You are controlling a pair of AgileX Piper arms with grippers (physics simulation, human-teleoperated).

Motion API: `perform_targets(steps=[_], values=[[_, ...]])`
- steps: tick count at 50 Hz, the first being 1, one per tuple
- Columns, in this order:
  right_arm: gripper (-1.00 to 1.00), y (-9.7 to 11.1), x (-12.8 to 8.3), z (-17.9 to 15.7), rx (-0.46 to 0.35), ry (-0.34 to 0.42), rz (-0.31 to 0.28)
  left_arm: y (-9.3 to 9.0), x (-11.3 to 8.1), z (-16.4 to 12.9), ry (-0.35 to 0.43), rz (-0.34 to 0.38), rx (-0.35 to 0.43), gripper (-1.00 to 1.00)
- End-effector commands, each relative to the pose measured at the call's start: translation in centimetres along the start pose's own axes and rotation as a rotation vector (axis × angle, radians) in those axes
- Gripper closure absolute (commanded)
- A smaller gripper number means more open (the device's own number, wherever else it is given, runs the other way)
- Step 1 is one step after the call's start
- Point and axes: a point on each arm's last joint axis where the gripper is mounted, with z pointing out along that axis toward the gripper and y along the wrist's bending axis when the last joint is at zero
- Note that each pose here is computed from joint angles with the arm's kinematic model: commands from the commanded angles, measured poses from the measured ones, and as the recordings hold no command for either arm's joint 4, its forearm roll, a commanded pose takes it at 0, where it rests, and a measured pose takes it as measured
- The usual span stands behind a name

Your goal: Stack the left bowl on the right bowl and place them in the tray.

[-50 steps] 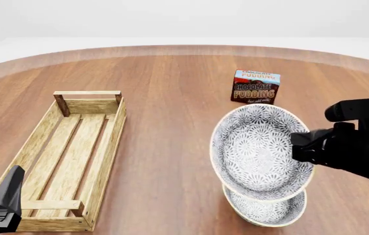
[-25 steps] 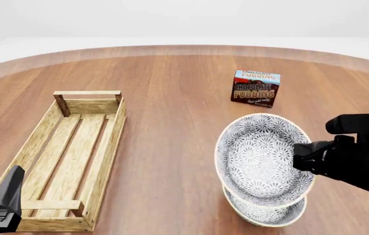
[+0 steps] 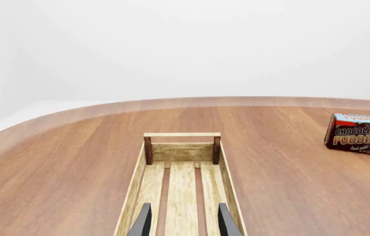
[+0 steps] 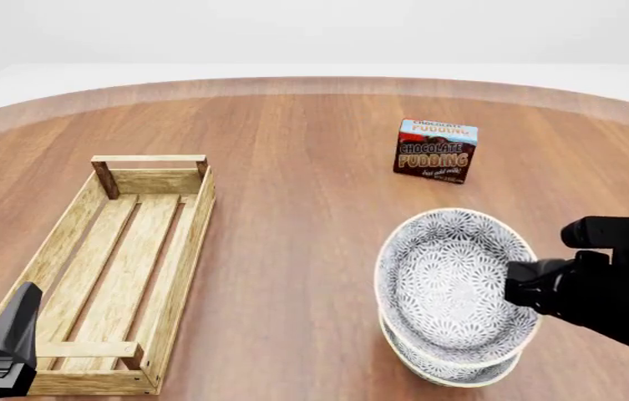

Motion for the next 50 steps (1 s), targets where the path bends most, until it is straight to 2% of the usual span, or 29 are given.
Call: perform_targets(steps=[1, 19, 50], values=[[1.00, -0.4, 0.6, 0.2, 0.013, -0.003, 0.034, 0.0, 0.0, 0.0, 0.000, 0.000, 0.000, -1.00], [1.00, -1.3, 1.5, 1.5, 0.048, 0.005, 0.076, 0.0, 0.0, 0.0, 0.000, 0.000, 0.000, -1.00], [1.00, -1.7, 3.6, 3.2, 0.054, 0.040, 0.101, 0.0, 0.0, 0.0, 0.000, 0.000, 0.000, -1.00]])
